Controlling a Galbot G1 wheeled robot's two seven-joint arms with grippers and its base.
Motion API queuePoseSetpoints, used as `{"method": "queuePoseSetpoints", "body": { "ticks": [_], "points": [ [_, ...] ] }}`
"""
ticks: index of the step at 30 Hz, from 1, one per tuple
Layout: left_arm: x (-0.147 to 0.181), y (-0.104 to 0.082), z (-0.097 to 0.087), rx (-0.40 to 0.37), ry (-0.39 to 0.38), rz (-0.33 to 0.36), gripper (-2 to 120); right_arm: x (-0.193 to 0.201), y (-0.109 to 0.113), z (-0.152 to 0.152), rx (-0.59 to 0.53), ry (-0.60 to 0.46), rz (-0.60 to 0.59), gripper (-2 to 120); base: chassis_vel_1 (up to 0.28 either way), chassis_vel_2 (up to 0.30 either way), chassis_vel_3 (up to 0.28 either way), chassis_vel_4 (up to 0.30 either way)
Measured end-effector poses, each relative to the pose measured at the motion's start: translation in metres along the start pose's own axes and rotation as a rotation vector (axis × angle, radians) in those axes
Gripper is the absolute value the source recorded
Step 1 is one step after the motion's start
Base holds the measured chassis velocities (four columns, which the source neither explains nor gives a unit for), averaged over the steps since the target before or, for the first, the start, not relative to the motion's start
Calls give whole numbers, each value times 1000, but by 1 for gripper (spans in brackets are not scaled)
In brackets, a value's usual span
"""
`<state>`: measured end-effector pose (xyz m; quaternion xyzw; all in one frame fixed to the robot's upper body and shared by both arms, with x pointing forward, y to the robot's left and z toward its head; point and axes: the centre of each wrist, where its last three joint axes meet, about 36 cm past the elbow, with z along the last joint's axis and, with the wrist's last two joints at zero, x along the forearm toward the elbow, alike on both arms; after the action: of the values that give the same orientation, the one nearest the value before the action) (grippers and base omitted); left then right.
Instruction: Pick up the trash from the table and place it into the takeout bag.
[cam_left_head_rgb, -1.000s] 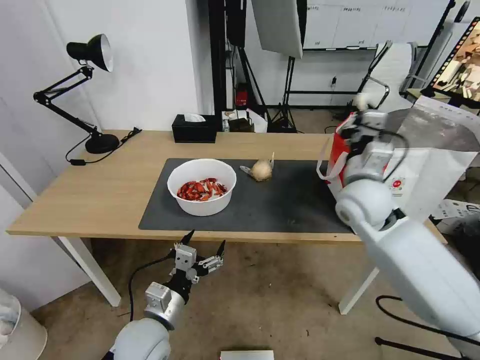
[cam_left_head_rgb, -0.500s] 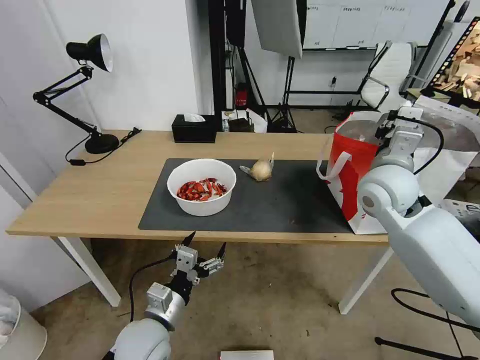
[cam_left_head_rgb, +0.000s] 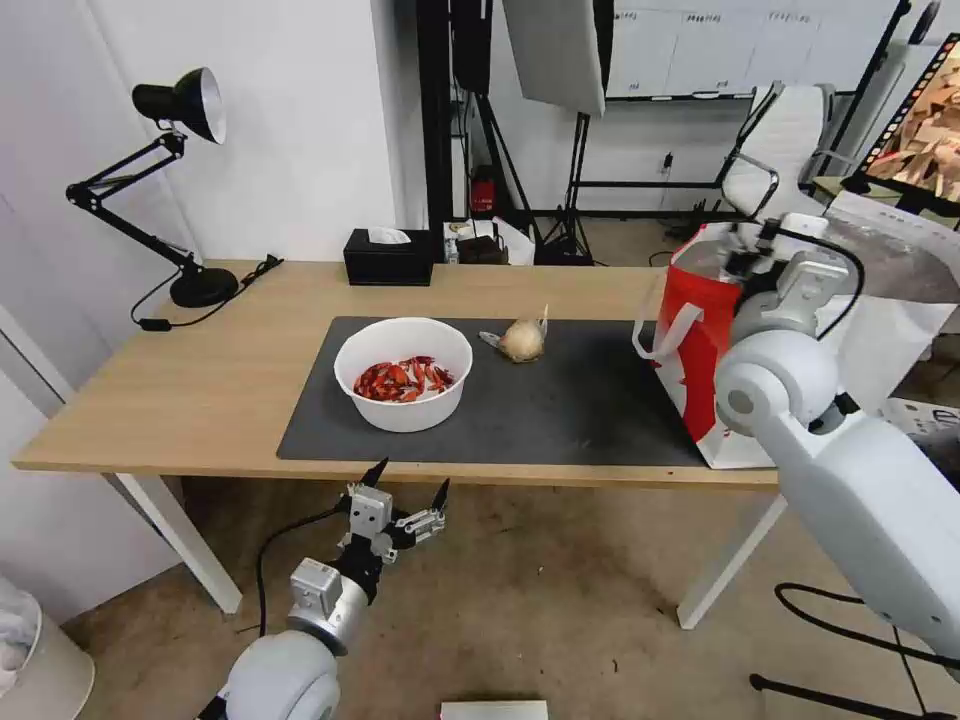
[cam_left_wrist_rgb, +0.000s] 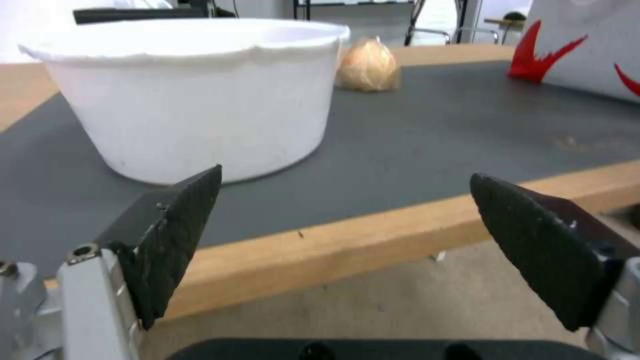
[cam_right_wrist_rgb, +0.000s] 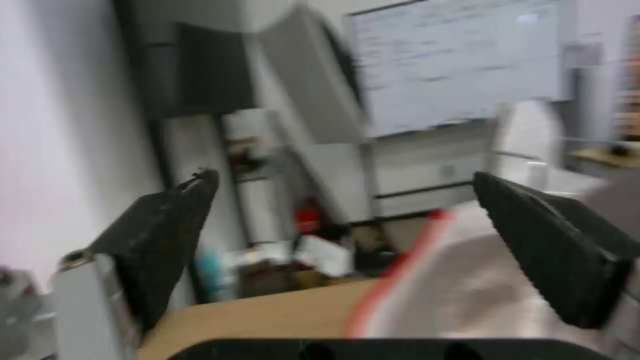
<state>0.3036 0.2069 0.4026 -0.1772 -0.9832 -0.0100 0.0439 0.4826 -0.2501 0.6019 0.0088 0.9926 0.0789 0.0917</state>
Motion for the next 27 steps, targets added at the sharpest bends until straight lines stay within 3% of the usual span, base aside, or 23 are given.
{"method": "queuePoseSetpoints", "body": {
  "ticks": [2,7,11,15,17,27],
  "points": [
    [-1,0,-1,6,-15,-9,100,14,-1,6,-12,1,-127,100,0,0,0,0],
    [0,2,0,7,-27,-39,100,42,-8,24,-5,54,-248,100,0,0,0,0],
    [3,6,2,9,-37,-65,100,95,-22,58,43,75,-377,100,0,0,0,0],
    [5,8,3,8,-35,-74,100,121,-31,83,68,73,-399,100,0,0,0,0],
    [9,11,8,1,-27,-84,100,158,-40,117,70,80,-394,100,0,0,0,0],
    [21,7,22,-24,22,-105,100,241,-46,184,99,168,-252,100,0,0,0,0]
  ]
}}
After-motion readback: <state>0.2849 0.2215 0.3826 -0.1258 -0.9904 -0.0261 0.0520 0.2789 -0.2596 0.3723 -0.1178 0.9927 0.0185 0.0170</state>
